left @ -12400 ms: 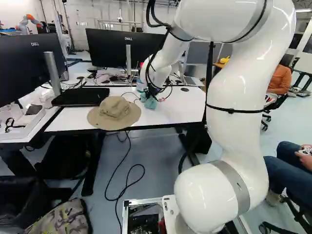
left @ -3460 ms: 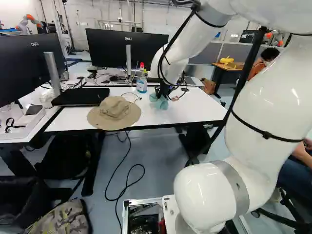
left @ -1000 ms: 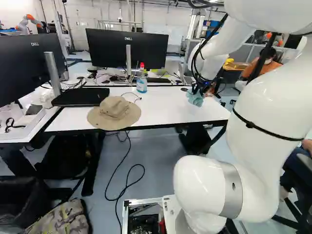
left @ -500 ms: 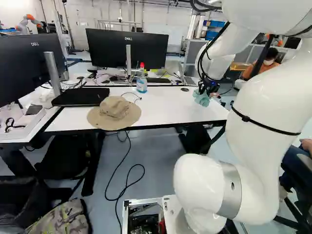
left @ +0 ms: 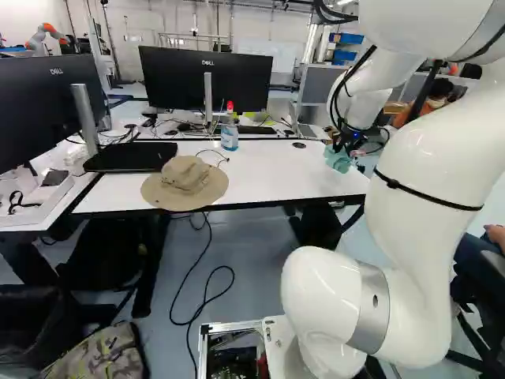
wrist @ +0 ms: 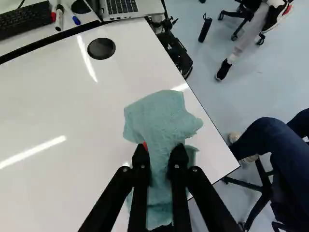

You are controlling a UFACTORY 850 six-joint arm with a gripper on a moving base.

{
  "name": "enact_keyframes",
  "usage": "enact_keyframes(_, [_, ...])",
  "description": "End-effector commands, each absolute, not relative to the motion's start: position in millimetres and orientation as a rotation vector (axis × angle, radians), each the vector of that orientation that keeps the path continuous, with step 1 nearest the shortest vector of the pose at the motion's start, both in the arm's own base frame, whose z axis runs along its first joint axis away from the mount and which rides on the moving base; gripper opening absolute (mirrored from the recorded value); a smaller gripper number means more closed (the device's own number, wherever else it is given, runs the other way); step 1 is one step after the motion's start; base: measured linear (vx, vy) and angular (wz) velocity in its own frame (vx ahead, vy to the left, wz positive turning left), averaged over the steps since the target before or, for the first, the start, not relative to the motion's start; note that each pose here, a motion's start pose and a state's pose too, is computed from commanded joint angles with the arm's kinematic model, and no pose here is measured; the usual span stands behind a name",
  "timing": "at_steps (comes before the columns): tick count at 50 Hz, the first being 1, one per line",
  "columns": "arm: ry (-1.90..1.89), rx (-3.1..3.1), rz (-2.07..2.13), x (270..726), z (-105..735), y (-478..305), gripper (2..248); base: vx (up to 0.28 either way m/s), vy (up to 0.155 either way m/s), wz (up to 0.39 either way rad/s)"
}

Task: Clean the table with the green towel

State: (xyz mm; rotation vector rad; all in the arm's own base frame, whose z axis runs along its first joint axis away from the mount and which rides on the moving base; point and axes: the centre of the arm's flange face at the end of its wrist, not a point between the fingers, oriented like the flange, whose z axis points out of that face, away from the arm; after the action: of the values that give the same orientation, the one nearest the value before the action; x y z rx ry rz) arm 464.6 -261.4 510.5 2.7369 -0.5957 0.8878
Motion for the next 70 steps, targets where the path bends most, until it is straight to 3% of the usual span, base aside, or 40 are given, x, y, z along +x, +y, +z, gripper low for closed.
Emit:
enact_keyframes(37, [-0.662,2.706,0.881,462.3,510.2,-292.1,51,0.000,0.000,0.000])
enact_keyframes(38, [-0.662,2.706,0.881,462.3,510.2,-292.1,79,0.000,0.000,0.000])
enact_keyframes(43, [-0.662,2.706,0.881,462.3,510.2,-292.1,79,0.000,0.000,0.000])
enact_keyframes(44, [-0.662,2.706,0.881,462.3,510.2,-292.1,114,0.000,0.000,0.000])
enact_keyframes(48, [-0.662,2.706,0.881,462.3,510.2,-292.1,114,0.000,0.000,0.000])
enact_keyframes(49, [-0.662,2.706,0.881,462.3,510.2,-292.1,149,0.000,0.000,0.000])
enact_keyframes(53, [-0.662,2.706,0.881,462.3,510.2,-292.1,149,0.000,0.000,0.000])
enact_keyframes(54, [-0.662,2.706,0.881,462.3,510.2,-292.1,184,0.000,0.000,0.000])
enact_keyframes(58, [-0.662,2.706,0.881,462.3,510.2,-292.1,184,0.000,0.000,0.000])
enact_keyframes(59, [-0.662,2.706,0.881,462.3,510.2,-292.1,222,0.000,0.000,0.000])
enact_keyframes(64, [-0.662,2.706,0.881,462.3,510.2,-292.1,222,0.000,0.000,0.000])
enact_keyframes(65, [-0.662,2.706,0.881,462.3,510.2,-292.1,247,0.000,0.000,0.000])
enact_keyframes(70, [-0.662,2.706,0.881,462.3,510.2,-292.1,247,0.000,0.000,0.000])
